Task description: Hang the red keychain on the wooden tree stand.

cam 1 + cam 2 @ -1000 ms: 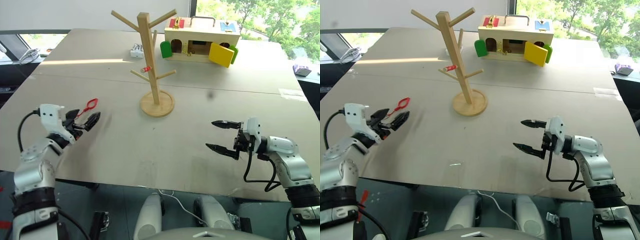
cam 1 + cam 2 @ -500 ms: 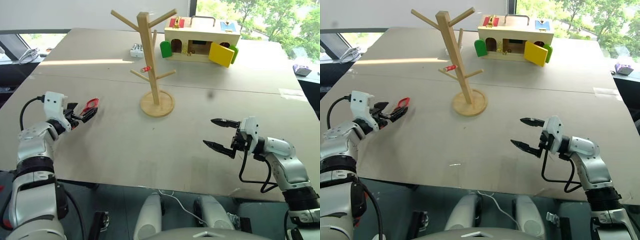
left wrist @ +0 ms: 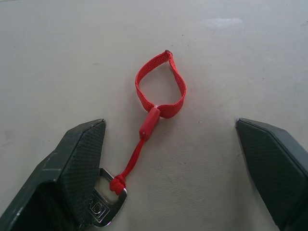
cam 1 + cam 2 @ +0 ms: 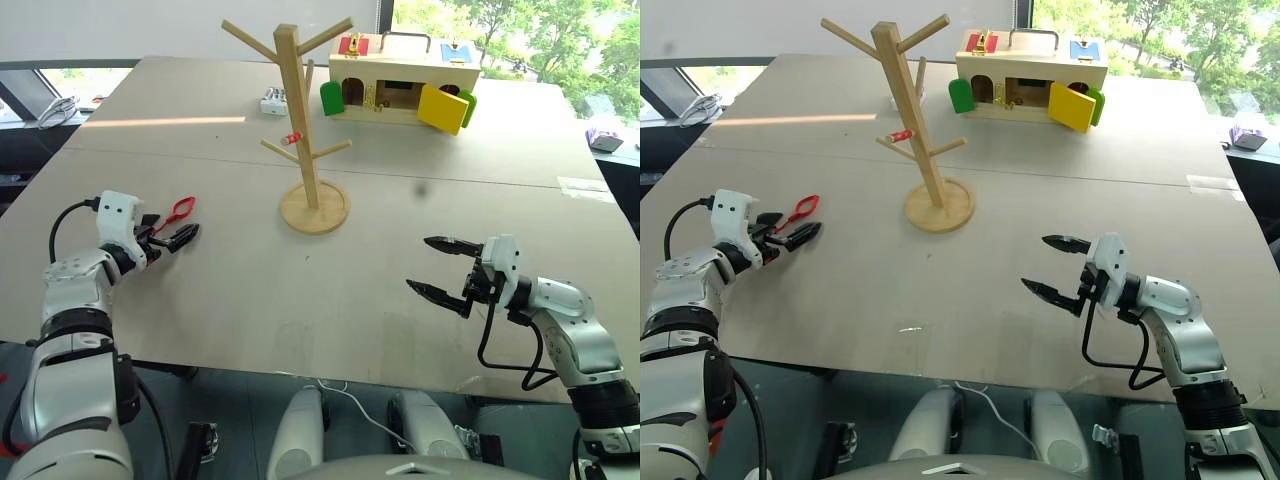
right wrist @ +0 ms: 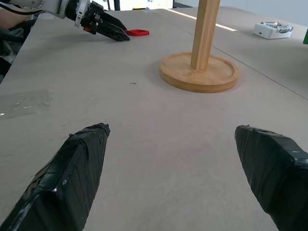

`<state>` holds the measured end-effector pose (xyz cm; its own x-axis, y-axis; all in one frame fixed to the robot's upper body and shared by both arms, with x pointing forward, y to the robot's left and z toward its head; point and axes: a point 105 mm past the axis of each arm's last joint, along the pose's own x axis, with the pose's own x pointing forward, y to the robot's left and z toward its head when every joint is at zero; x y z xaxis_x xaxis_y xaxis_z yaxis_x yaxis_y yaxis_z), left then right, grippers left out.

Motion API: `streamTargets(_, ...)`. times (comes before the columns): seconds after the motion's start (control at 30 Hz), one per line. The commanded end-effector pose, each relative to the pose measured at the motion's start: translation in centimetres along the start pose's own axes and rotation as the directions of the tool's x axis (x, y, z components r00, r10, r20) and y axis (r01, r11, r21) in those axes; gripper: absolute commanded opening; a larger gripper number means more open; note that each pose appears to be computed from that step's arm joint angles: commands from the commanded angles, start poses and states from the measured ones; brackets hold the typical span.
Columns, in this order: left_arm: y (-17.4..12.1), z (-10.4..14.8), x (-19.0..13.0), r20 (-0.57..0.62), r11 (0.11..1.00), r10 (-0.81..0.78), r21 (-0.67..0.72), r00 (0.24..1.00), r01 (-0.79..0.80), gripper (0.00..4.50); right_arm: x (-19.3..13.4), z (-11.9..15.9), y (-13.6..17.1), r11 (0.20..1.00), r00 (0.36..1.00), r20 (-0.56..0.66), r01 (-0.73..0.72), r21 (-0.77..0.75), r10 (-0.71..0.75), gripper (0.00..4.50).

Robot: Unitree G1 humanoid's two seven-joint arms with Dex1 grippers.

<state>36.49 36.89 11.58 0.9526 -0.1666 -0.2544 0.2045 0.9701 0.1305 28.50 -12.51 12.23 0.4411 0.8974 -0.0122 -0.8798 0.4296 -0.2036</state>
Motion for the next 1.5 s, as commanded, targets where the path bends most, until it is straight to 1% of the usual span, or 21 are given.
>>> streamTargets(0.03, 0.8, 0.3, -0.5, 0.003, 1.0, 0.022, 0.01, 1.0, -0.022, 4.5, -0.2, 1.5, -0.1, 0.999, 0.999, 0.035, -0.001, -0.041, 0.003, 4.46)
streamTargets(0.07, 0.7, 0.2, -0.5, 0.001, 1.0, 0.02, 0.008, 1.0, -0.02, 4.5, -0.2, 1.5, -0.1, 0.999, 0.999, 0.035, -0.002, -0.041, 0.003, 4.46)
streamTargets(0.13, 0.7, 0.1, -0.5, 0.003, 1.0, 0.018, 0.003, 1.0, -0.018, 3.95, -0.2, 1.5, -0.1, 0.999, 0.999, 0.035, -0.004, -0.04, 0.005, 4.5)
streamTargets(0.17, 0.7, 0.1, -0.5, 0.005, 1.0, 0.019, 0.0, 1.0, -0.019, 3.6, -0.2, 1.6, -0.1, 0.999, 0.999, 0.035, -0.006, -0.039, 0.008, 4.5)
streamTargets(0.2, 0.7, 0.0, -0.5, 0.006, 1.0, 0.02, -0.002, 1.0, -0.02, 3.1, -0.2, 1.6, 0.0, 0.999, 0.999, 0.035, -0.009, -0.039, 0.01, 4.5)
streamTargets(0.27, 0.7, 0.0, -0.5, 0.009, 1.0, 0.022, -0.003, 1.0, -0.022, 2.32, -0.2, 1.6, 0.1, 0.999, 0.999, 0.04, -0.017, -0.038, 0.018, 4.5)
streamTargets(0.33, 0.8, 0.1, -0.6, 0.01, 1.0, 0.024, -0.002, 1.0, -0.024, 1.25, -0.3, 1.7, 0.2, 0.999, 0.999, 0.045, -0.024, -0.037, 0.026, 4.5)
streamTargets(0.4, 0.8, 0.1, -0.6, 0.01, 1.0, 0.028, -0.003, 1.0, -0.028, 0.38, -0.3, 2.0, 0.4, 0.998, 0.997, 0.059, -0.041, -0.038, 0.043, 4.5)
streamTargets(0.43, 0.9, 0.1, -0.6, 0.01, 1.0, 0.029, -0.003, 1.0, -0.029, 0.06, -0.3, 2.0, 0.5, 0.998, 0.997, 0.06, -0.044, -0.037, 0.046, 4.5)
streamTargets(0.67, 0.9, -0.2, -0.7, 0.007, 0.999, 0.032, -0.009, 0.999, -0.032, 0.06, -0.3, 2.2, 0.7, 0.997, 0.996, 0.066, -0.054, -0.052, 0.057, 4.5)
streamTargets(0.73, 0.8, 0.2, -0.7, 0.036, 1.0, 0.022, 0.001, 0.999, -0.022, 0.06, -0.3, 2.2, 0.6, 0.997, 0.996, 0.068, -0.046, -0.055, 0.049, 4.5)
streamTargets(0.87, -0.7, 3.9, -0.7, 0.202, 0.999, -0.05, 0.02, 0.978, 0.047, 0.06, -0.5, 2.4, -0.1, 0.996, 0.997, 0.077, 0.002, -0.084, 0.005, 4.5)
streamTargets(0.97, -3.8, 6.6, -1.5, 0.307, 0.992, -0.113, 0.082, 0.945, 0.092, 0.06, -0.4, 3.0, -0.8, 0.993, 0.995, 0.096, 0.046, -0.106, -0.036, 4.5)
streamTargets(1.03, -7.4, 7.9, -2.3, 0.359, 0.984, -0.172, 0.107, 0.917, 0.143, 0.06, -0.4, 4.0, -1.2, 0.993, 0.991, 0.127, 0.057, -0.103, -0.044, 4.5)
streamTargets(1.07, -9.4, 8.5, -2.9, 0.385, 0.977, -0.205, 0.136, 0.9, 0.164, 0.06, -0.4, 4.8, -1.1, 0.995, 0.988, 0.152, 0.049, -0.089, -0.035, 4.5)
streamTargets(1.17, -14.3, 9.5, -3.7, 0.427, 0.964, -0.265, 0.144, 0.865, 0.225, 0.06, -0.6, 7.9, -1.1, 0.999, 0.977, 0.212, 0.013, -0.052, -0.002, 4.5)
streamTargets(1.23, -16.2, 10.4, -3.9, 0.462, 0.962, -0.272, 0.126, 0.844, 0.241, 0.06, -1.1, 9.5, -1.2, 0.999, 0.981, 0.194, -0.02, -0.039, 0.027, 4.5)
streamTargets(1.37, -18.9, 12.2, -4.2, 0.538, 0.96, -0.277, 0.115, 0.796, 0.257, 0.06, -2.5, 12.6, -1.9, 0.995, 0.987, 0.133, -0.075, -0.072, 0.084, 4.5)
streamTargets(1.5, -20.3, 13.9, -5.1, 0.633, 0.967, -0.244, 0.102, 0.734, 0.233, 0.06, -3.6, 14.4, -2.9, 0.992, 0.993, 0.074, -0.084, -0.096, 0.091, 4.5)
